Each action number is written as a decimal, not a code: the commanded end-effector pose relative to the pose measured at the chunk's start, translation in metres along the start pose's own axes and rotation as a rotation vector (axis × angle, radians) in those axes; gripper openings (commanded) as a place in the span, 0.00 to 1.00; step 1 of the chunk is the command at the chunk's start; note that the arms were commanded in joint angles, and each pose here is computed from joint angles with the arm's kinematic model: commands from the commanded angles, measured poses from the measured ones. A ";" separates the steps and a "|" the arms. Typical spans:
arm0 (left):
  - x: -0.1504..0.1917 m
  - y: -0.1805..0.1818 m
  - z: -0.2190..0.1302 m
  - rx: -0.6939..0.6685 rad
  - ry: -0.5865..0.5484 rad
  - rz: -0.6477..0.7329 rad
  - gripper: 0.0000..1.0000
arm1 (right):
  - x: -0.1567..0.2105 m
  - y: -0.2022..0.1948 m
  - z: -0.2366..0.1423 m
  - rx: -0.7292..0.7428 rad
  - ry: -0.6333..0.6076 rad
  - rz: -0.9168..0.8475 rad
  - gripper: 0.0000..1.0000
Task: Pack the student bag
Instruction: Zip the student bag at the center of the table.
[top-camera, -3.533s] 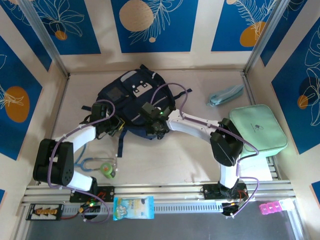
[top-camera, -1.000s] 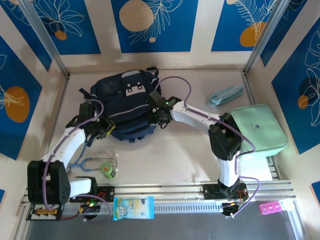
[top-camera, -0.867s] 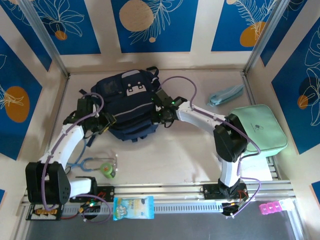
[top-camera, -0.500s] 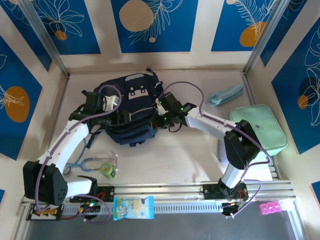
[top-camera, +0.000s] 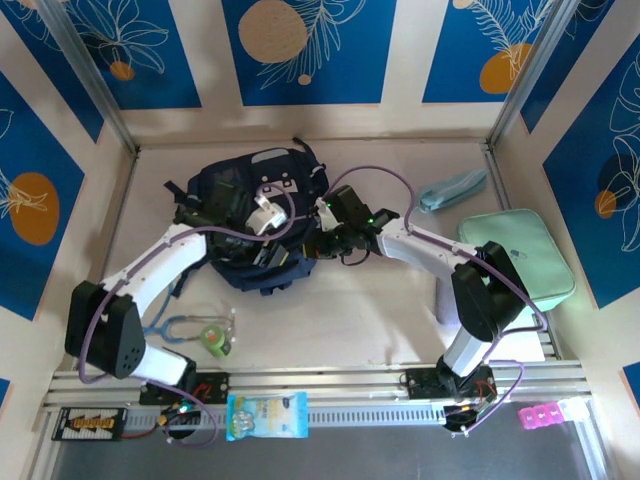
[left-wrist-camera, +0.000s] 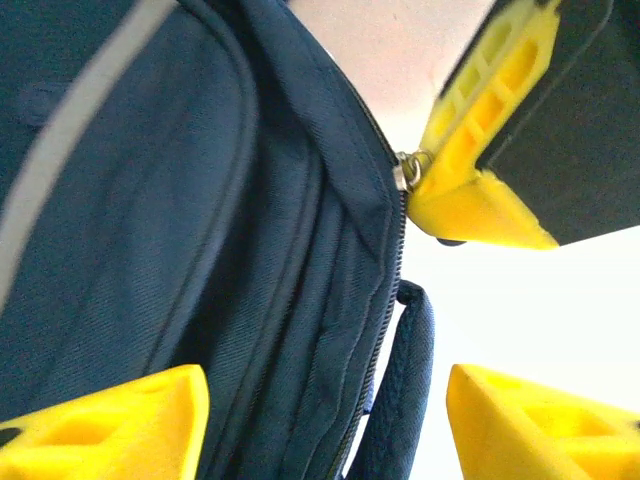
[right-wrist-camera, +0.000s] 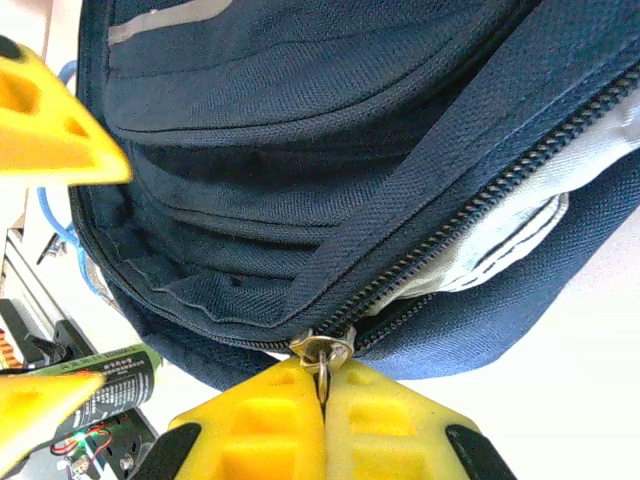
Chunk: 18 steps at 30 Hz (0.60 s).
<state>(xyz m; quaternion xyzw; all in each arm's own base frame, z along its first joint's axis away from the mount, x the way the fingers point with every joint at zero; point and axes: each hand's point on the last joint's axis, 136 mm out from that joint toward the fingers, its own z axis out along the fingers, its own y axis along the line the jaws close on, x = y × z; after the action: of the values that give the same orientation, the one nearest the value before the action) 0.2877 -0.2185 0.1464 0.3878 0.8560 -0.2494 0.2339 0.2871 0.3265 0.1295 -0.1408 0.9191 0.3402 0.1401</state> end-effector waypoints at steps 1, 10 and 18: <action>-0.006 -0.005 0.007 0.023 0.001 0.140 0.59 | -0.010 0.024 -0.016 -0.095 -0.043 -0.032 0.00; 0.004 0.008 0.027 0.005 0.027 0.185 0.47 | -0.004 0.020 -0.013 -0.101 -0.042 -0.054 0.00; 0.009 -0.007 0.033 0.118 0.047 0.167 0.42 | -0.002 0.014 -0.010 -0.079 -0.041 -0.070 0.00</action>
<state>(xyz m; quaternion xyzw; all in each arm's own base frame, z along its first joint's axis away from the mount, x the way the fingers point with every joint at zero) 0.2922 -0.2306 0.1152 0.4598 0.8249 -0.2429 0.2215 0.2835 0.3245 0.1182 -0.1469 0.9168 0.3446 0.1385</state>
